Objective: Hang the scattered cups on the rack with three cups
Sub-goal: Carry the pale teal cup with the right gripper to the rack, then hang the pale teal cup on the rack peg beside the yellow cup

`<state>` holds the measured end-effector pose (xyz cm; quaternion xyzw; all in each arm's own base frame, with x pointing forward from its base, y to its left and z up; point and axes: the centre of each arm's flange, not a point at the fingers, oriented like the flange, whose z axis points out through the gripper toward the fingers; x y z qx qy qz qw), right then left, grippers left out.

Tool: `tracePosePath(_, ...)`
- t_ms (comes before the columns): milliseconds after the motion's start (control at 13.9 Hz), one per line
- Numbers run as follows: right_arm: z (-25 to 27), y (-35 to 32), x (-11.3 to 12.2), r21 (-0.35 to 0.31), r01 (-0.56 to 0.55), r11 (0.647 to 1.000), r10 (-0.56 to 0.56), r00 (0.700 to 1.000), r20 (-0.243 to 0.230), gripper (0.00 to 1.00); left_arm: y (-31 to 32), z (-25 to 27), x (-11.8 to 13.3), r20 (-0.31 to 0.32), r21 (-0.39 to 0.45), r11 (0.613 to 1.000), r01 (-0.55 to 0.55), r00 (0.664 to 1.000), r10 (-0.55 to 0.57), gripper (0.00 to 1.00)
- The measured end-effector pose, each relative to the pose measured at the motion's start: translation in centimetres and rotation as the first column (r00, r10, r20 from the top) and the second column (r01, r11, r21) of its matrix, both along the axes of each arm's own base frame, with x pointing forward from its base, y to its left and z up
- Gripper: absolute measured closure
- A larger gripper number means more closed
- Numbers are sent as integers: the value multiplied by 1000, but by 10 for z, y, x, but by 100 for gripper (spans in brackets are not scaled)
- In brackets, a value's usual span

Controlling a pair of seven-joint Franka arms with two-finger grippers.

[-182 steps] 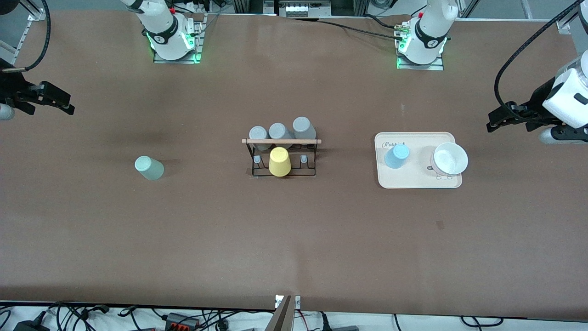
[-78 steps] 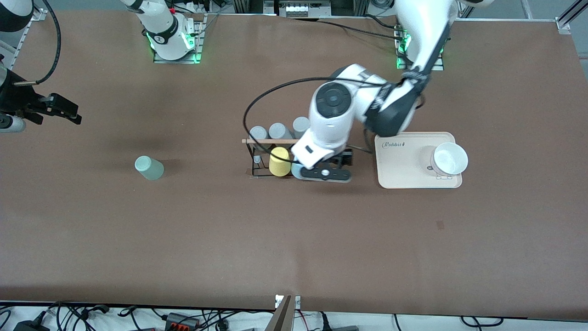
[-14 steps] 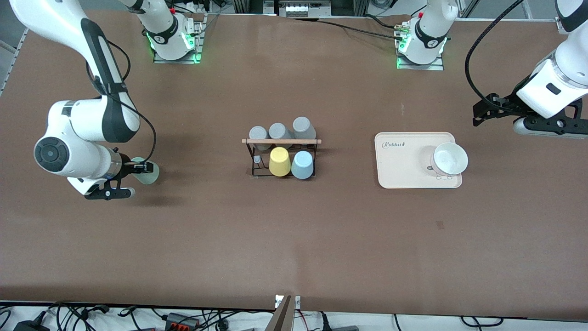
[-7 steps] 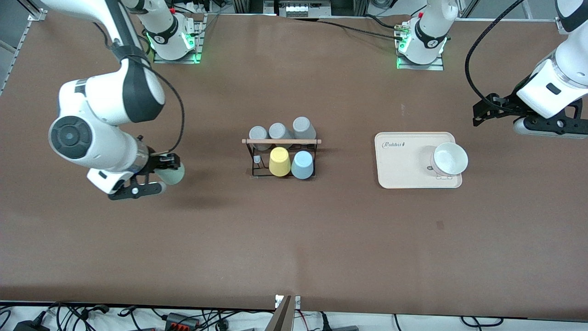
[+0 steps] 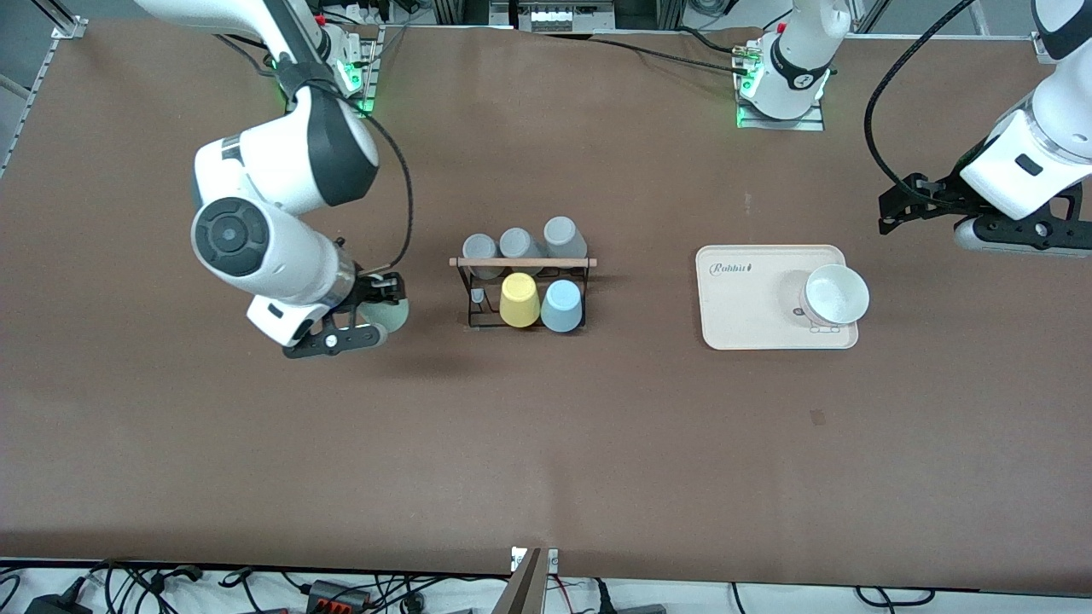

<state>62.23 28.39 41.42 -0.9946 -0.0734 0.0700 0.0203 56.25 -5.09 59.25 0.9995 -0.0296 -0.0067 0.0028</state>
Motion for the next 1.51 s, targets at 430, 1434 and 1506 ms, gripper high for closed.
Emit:
tracePosePath(430,-7,73,-21,-20,73,997,-73,997,9,34,1,0,0,-1,0,1000,-1,1000,1,0)
tracePosePath(1434,-50,119,-34,-53,81,995,-81,997,-12,34,1,0,0,-2,0,1000,-1,1000,1,0)
tracePosePath(1506,-53,119,-34,-54,81,995,-82,997,-14,34,1,0,0,-3,0,1000,-1,1000,1,0)
